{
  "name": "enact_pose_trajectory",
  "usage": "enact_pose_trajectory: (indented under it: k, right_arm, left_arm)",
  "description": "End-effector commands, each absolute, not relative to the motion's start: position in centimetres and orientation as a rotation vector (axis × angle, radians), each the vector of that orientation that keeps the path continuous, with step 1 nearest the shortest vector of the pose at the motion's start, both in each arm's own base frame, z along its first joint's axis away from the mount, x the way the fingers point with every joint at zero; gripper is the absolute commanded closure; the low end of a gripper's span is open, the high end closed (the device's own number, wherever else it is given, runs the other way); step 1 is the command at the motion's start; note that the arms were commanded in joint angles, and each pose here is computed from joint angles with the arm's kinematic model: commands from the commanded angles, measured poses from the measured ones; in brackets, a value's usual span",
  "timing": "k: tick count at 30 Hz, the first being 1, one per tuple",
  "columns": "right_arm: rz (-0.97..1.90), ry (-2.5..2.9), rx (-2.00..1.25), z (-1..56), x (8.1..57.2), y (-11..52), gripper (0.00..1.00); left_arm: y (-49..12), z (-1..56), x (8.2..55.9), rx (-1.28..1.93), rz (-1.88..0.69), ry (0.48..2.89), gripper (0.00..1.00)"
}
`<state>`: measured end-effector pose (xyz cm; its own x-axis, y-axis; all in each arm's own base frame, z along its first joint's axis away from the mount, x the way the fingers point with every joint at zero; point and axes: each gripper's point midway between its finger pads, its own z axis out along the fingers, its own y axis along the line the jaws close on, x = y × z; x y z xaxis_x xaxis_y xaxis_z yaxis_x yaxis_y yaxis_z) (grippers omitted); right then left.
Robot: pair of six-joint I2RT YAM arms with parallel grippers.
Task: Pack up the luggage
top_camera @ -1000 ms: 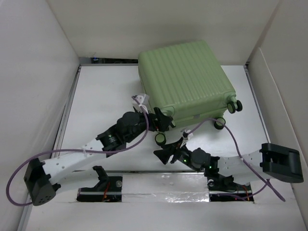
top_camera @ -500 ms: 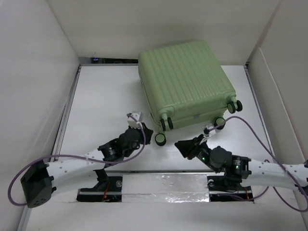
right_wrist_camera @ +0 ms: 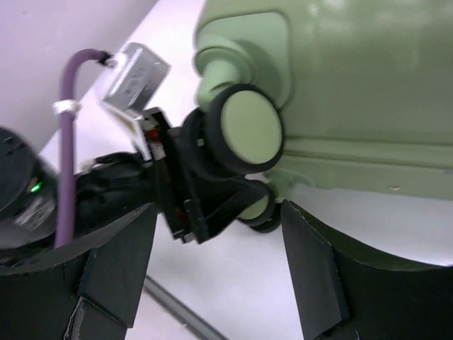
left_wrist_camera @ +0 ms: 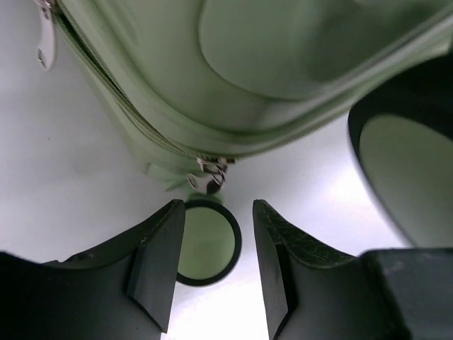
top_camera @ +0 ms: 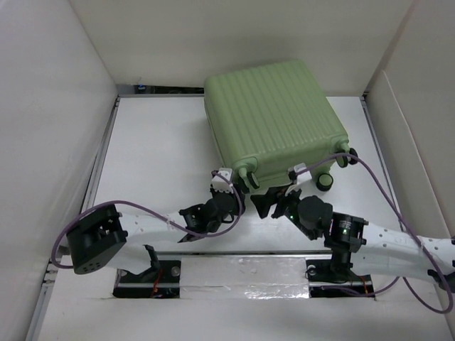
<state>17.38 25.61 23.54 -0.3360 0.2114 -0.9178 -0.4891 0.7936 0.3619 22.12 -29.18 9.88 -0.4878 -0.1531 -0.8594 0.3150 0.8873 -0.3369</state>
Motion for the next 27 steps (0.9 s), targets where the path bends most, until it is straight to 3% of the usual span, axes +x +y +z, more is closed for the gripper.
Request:
enact_pose_trajectory:
  k: [1,13,19,23,27]
  right_arm:
    - [0.753,1.735,-0.267,25.6,18.4,26.2,0.24]
    - [0.749,1.731,-0.295,27.2,22.0,28.6,0.12]
    - [0.778,1.753,-0.301,26.3,22.5,30.5,0.10]
    - [0.774,1.769,-0.304,25.9,22.7,31.0,0.10]
    - [0.760,1.787,-0.285,25.5,23.0,31.1,0.10]
  left_arm:
    - [-29.8,13.4,24.5,-0.003,-0.572,1.890,0.60]
    - [-28.6,13.4,25.5,-0.034,-0.554,1.825,0.64]
    - [-27.8,13.4,26.5,-0.051,-0.520,1.803,0.79]
    - [-27.6,13.8,26.8,-0.060,-0.522,1.795,1.00]
    - [-27.1,14.0,26.6,-0.058,-0.519,1.785,1.00]
